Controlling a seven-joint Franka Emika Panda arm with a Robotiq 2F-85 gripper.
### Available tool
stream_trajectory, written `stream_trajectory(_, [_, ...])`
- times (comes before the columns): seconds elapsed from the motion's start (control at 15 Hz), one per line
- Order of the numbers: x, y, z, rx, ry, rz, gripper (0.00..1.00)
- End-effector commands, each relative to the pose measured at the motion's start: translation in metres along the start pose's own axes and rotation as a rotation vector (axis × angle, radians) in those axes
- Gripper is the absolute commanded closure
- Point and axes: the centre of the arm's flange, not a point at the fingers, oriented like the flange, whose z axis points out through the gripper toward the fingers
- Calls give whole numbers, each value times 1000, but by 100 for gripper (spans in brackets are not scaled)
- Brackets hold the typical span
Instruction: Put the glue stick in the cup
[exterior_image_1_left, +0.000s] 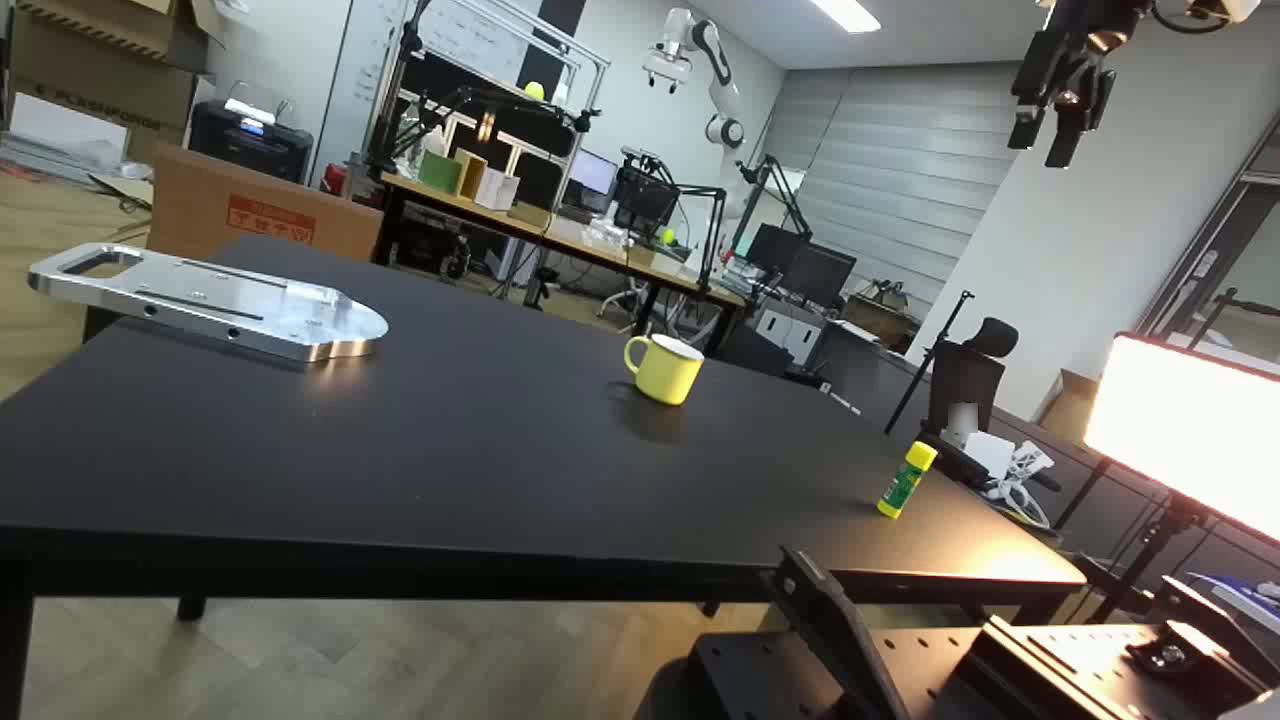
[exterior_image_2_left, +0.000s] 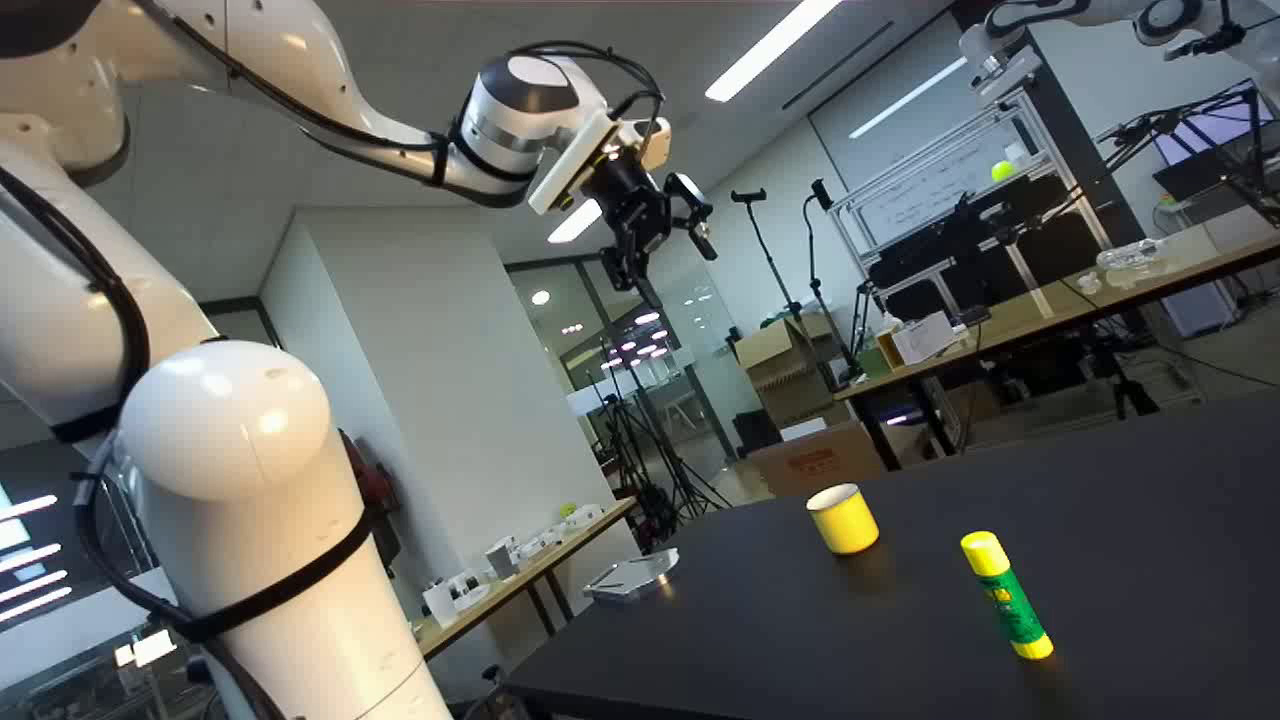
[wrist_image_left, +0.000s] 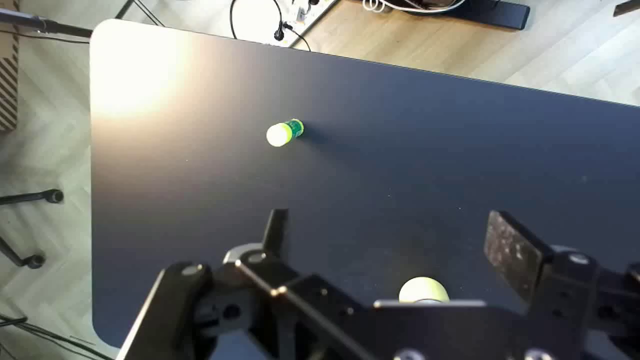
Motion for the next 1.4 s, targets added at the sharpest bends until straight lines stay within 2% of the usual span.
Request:
stream_trajectory(0.0, [0, 0, 0, 0, 0, 0, 0])
stream_trajectory(0.47, [0, 0, 0, 0, 1, 0, 0])
stream_trajectory(0.73, [-1, 53, 21, 59, 117, 80, 0])
stream_trajectory(0.93, [-3, 108, 50, 110, 196, 183, 0])
stream_trajectory(1.07, [-1, 131, 91, 139, 228, 236, 0])
stream_trajectory(1.33, [18, 137, 175, 210, 224, 347, 0])
